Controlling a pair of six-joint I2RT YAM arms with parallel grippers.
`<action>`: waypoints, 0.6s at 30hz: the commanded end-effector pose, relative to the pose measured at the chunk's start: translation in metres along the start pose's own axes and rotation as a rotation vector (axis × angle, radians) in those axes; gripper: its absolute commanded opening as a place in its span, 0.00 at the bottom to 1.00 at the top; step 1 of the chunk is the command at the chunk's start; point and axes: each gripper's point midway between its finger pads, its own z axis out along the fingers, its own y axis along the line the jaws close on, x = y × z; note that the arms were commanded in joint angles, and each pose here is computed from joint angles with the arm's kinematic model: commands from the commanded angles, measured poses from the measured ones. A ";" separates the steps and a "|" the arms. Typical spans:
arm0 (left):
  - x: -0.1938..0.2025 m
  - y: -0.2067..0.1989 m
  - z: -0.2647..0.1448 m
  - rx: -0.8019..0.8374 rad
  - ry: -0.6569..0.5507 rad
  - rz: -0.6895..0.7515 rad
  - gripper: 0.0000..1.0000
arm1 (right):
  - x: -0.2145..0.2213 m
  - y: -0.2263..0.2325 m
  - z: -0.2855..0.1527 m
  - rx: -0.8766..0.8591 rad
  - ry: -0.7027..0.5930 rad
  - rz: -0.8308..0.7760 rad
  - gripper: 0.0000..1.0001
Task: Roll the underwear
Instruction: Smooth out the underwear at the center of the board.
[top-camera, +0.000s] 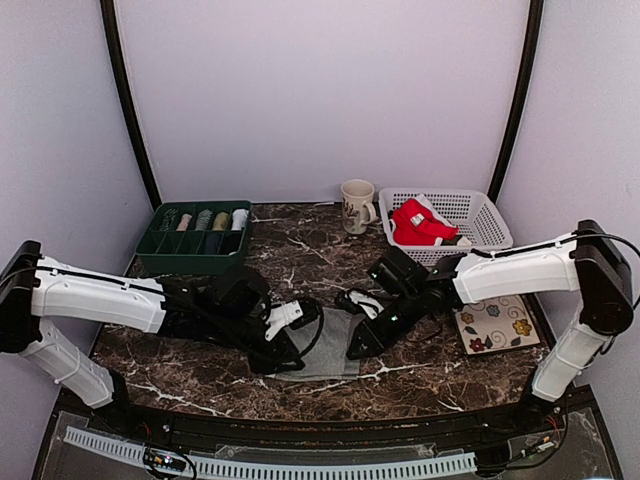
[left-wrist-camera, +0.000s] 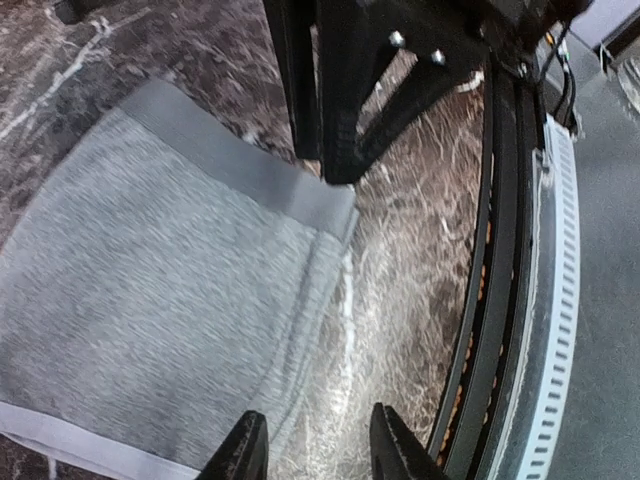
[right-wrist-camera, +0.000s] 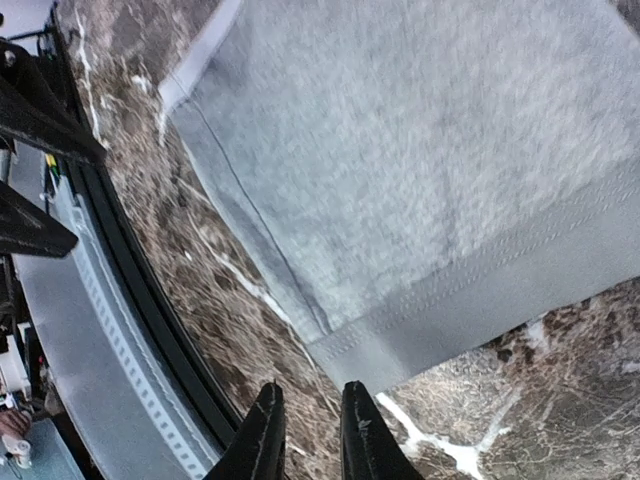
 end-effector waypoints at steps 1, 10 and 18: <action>-0.029 0.026 -0.011 -0.048 -0.097 -0.154 0.38 | -0.042 0.011 -0.010 -0.029 -0.112 0.000 0.21; 0.032 0.044 0.023 -0.035 0.054 -0.373 0.35 | -0.007 -0.007 0.041 -0.072 0.022 0.054 0.22; 0.076 0.009 0.025 0.032 0.160 -0.406 0.31 | 0.039 -0.010 0.044 -0.062 0.118 0.049 0.23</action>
